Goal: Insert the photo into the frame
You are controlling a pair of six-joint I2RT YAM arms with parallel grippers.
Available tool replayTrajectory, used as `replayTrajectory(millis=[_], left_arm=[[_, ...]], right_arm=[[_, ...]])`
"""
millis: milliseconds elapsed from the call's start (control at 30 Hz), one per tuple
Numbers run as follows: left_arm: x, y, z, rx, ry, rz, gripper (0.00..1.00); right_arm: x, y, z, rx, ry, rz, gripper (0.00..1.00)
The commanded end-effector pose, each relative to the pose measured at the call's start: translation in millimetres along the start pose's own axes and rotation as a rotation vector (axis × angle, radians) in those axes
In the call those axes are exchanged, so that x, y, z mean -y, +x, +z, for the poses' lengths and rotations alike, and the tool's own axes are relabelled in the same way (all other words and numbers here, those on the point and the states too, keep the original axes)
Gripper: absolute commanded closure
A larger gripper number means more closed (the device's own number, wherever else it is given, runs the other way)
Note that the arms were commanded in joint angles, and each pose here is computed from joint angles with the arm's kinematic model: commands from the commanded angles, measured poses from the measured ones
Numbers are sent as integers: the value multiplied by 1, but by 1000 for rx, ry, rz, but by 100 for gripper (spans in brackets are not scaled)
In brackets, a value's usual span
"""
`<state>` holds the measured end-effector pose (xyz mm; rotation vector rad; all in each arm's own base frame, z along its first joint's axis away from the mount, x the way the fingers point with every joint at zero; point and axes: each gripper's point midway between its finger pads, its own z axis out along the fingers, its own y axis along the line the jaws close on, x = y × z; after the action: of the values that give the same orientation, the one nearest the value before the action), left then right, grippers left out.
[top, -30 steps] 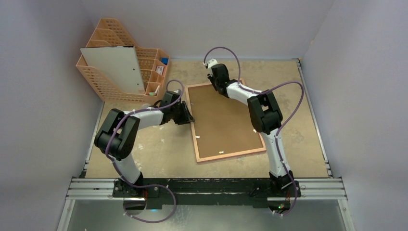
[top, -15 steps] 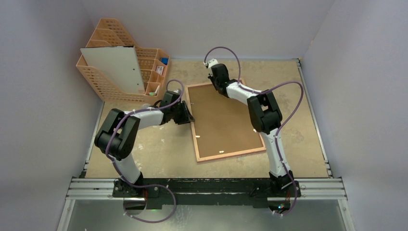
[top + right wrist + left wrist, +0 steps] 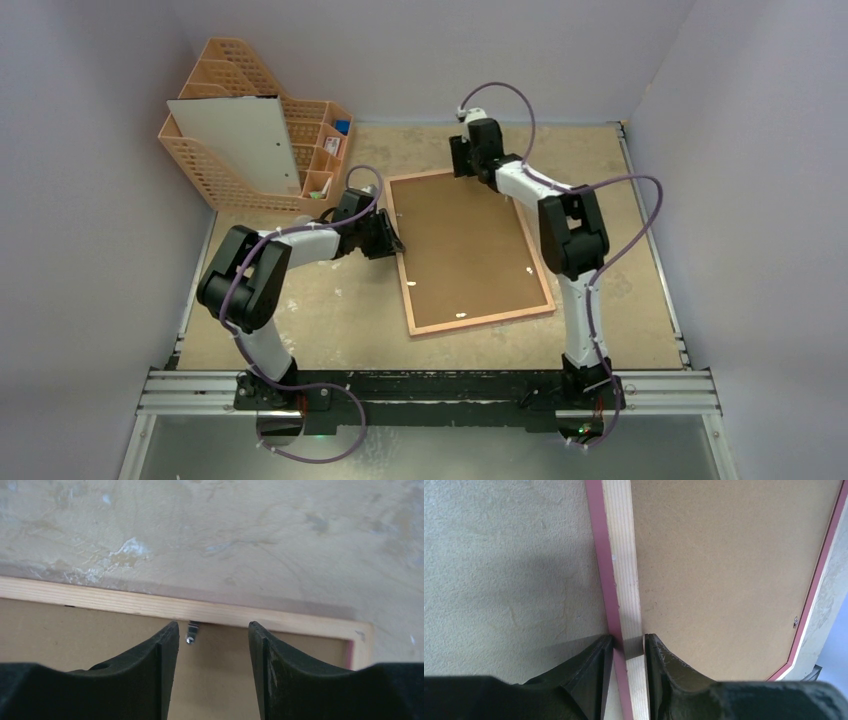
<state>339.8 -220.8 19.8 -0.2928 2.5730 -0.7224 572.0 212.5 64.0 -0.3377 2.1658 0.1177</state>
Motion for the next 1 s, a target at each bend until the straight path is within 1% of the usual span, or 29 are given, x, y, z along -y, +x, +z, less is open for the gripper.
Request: replayTrajectory(millis=[0,100,133,200,300,433,633,967], left_arm=[[-64,39,1,-117,-231,25,65],[-59,40,0,-117,-204,26,62],[-57,41,0,-121,-189,25,62],[-52,41,0,-122,-165,24,60],[-47,40,-2,-121,-143,22,59],[-42,38,-5,-115,-126,23,58],[-42,41,-6,-120,-119,20,58],[-46,45,-2,-131,-125,20,59]], right_arm=[[40,-57,-54,120,32,244,42],[82,-35,-73,81,164,335,39],[93,-27,-79,71,203,367,36],[106,1,-89,5,260,427,31],[111,36,-97,-64,294,495,26],[105,65,-101,-120,282,526,26],[91,80,-93,-178,209,514,26],[104,93,-78,-213,294,468,31]])
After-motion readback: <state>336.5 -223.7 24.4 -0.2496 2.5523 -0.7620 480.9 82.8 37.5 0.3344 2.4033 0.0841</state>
